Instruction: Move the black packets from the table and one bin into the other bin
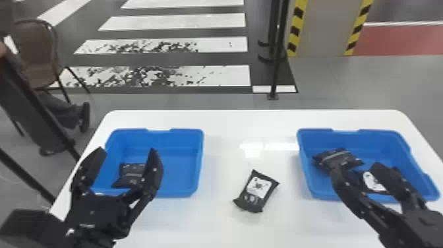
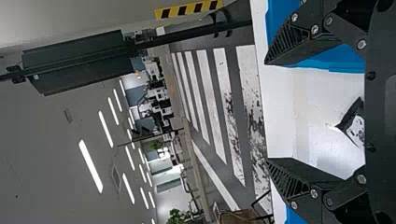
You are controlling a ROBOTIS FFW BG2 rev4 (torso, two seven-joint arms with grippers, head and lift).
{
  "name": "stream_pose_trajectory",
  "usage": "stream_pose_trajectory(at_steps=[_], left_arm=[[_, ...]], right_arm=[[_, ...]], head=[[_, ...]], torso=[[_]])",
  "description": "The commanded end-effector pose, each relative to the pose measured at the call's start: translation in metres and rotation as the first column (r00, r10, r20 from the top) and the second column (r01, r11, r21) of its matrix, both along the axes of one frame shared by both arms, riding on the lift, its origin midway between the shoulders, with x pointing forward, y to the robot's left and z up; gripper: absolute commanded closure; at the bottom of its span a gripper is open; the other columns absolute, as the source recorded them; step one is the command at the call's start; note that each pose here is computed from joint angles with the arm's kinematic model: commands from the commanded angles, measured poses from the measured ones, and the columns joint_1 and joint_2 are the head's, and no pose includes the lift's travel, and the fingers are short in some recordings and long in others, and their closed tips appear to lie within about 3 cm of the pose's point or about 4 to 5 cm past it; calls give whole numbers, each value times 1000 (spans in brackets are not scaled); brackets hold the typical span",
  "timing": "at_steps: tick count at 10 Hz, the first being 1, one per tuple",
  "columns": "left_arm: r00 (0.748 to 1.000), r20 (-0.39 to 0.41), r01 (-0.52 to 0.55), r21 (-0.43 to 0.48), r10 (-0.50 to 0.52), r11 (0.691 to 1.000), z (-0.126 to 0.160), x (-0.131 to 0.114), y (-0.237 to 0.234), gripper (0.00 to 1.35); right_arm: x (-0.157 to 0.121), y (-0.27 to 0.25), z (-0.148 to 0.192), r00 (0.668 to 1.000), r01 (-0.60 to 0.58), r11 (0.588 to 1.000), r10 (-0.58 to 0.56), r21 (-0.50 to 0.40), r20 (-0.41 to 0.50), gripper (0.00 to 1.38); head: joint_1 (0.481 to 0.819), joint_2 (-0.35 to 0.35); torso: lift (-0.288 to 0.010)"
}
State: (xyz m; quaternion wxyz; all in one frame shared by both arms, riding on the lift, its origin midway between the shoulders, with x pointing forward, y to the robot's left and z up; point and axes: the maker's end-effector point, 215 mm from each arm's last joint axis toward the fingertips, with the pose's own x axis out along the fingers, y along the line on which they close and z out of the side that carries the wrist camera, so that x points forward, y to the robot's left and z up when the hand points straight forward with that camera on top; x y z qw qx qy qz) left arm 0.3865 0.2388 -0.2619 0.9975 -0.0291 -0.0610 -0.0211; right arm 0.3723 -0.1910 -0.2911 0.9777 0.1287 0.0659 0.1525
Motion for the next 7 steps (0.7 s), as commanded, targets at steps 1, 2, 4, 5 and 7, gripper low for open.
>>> stream_pose_trajectory(at_steps=[1, 2, 4, 5, 7], left_arm=[[1000, 0, 1, 2, -1, 1000, 0, 0, 0, 98], [1000, 0, 0, 3, 0, 1000, 0, 0, 0, 98], [1000, 2, 1, 4, -1, 1000, 0, -1, 0, 98], [1000, 2, 1, 4, -1, 1000, 0, -1, 0, 98], [1000, 2, 1, 4, -1, 1000, 0, -1, 0, 98]], right_arm=[[0, 0, 0, 1000, 0, 1000, 0, 0, 0, 309], [0, -1, 1, 1000, 3, 1000, -3, 0, 3, 309], [0, -1, 2, 1000, 3, 1000, -3, -1, 5, 314], [0, -1, 3, 1000, 2, 1000, -2, -3, 8, 314], [0, -1, 3, 1000, 3, 1000, -3, -2, 11, 314]], head=[[695, 72], [695, 72], [695, 71], [695, 71], [695, 71]], torso=[[-110], [-110], [-110], [-110], [-110]])
